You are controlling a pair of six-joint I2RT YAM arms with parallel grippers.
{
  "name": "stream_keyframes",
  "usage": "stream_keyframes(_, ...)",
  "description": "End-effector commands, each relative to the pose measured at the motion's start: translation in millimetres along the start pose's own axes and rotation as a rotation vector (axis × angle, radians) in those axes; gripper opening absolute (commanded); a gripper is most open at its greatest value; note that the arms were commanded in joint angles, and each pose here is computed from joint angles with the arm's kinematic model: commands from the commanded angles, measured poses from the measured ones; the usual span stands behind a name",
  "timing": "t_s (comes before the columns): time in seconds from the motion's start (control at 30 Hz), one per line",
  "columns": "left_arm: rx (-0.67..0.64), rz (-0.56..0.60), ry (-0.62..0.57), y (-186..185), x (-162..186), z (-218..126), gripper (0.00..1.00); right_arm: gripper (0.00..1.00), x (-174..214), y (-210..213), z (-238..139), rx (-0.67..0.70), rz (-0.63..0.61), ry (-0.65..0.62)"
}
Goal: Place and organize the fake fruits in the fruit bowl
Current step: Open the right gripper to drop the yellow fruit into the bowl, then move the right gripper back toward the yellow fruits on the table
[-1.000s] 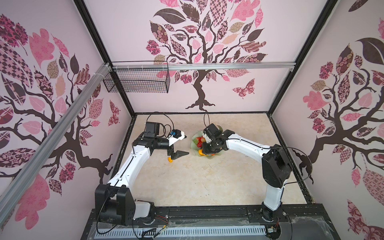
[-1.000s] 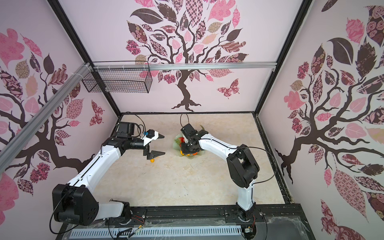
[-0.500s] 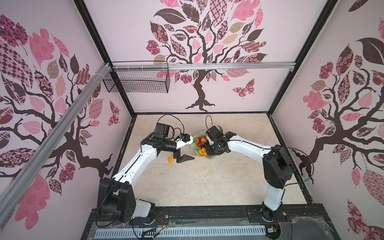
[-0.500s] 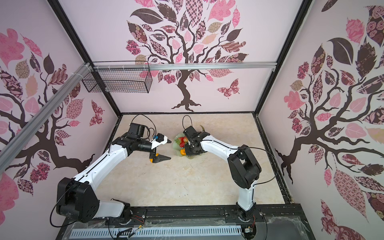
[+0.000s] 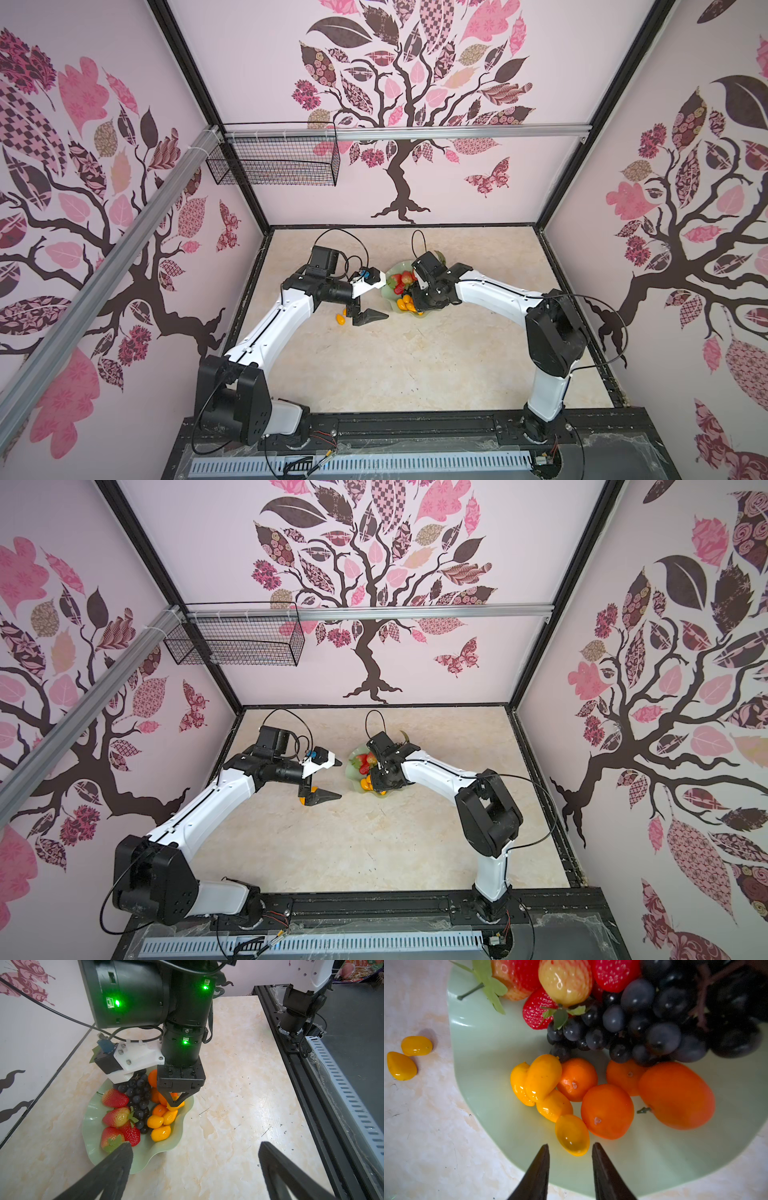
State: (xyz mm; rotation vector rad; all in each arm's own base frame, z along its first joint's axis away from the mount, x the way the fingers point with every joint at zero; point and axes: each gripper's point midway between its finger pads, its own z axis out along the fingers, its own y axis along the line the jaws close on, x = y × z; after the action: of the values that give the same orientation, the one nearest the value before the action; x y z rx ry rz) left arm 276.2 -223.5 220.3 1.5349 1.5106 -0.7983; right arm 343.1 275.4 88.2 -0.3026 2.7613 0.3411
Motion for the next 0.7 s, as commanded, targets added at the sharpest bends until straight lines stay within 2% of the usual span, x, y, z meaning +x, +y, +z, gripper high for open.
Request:
stream_keyframes(0.0,0.006,-0.001,0.019,-5.8,6.2,-0.1,0.99,0.38,-7.8,1.1,-12.4,-0.003,-0.008,-0.025)
stream_keyframes(0.23,-0.021,0.029,0.045,-6.2,8.7,-9.0,0.98,0.39,-22.7,15.6,-35.1,-0.066,-0.032,-0.080)
stream_keyframes(0.67,-0.126,-0.006,0.000,20.3,11.5,-43.4,0.99,0.40,-37.1,59.0,-44.9,-0.126,-0.091,-0.109)
